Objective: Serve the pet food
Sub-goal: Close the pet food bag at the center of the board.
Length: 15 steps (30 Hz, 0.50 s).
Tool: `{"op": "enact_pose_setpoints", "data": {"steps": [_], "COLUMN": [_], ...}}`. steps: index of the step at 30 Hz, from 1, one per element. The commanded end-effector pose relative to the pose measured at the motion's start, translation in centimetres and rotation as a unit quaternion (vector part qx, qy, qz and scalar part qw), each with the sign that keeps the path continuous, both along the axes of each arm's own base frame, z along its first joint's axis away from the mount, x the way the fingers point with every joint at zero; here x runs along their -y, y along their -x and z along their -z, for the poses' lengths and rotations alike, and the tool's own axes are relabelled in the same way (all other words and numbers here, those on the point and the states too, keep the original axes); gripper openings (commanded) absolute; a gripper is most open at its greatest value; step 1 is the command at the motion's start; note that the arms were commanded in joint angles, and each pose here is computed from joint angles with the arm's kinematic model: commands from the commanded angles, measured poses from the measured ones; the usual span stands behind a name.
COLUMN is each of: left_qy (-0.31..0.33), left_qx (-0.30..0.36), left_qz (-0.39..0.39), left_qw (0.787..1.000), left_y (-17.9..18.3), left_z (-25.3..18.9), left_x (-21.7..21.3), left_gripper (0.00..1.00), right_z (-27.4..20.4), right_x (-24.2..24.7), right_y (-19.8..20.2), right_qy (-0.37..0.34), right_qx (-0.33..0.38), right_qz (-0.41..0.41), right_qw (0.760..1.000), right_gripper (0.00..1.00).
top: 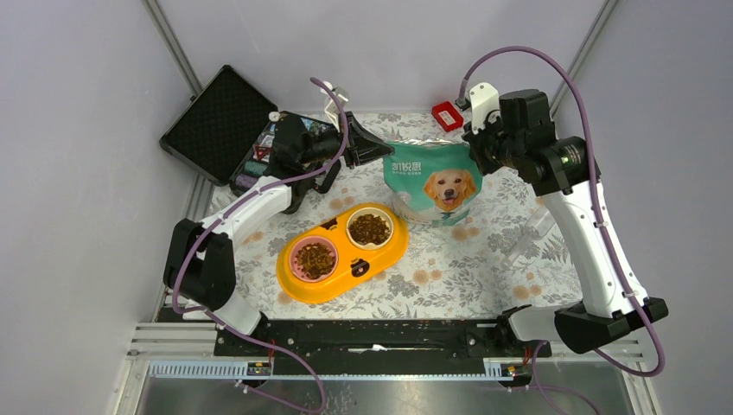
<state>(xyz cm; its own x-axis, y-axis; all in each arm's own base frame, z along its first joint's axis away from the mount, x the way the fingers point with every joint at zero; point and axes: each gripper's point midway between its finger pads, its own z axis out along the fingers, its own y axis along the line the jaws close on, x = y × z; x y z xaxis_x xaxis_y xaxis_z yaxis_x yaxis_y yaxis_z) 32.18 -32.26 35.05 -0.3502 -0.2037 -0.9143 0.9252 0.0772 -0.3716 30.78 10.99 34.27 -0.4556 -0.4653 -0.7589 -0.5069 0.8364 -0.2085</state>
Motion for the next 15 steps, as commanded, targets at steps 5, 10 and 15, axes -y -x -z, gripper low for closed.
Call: {"op": "enact_pose_setpoints", "data": {"steps": [5, 10, 15], "left_qy": [0.061, 0.064, 0.066], "left_qx": [0.119, 0.12, 0.12], "left_qz": [-0.031, -0.028, -0.023], "left_qw": [0.991, 0.99, 0.99], "left_y": [1.3, 1.4, 1.5], "left_z": [-8.4, -8.5, -8.6], "left_x": [-2.3, -2.2, -1.9], "left_gripper": [0.0, 0.0, 0.0], "right_z": [-1.4, -1.3, -1.5], "right_x": [3.6, 0.3, -3.2], "right_y": [-0.5, 0.3, 0.1], "right_qy": [0.028, -0.02, -0.049], "right_qx": [0.04, 0.027, 0.013], "right_qz": [0.071, -0.015, -0.089], "right_qw": [0.996, 0.999, 0.995], "right_gripper": [0.48, 0.61, 0.62]}}
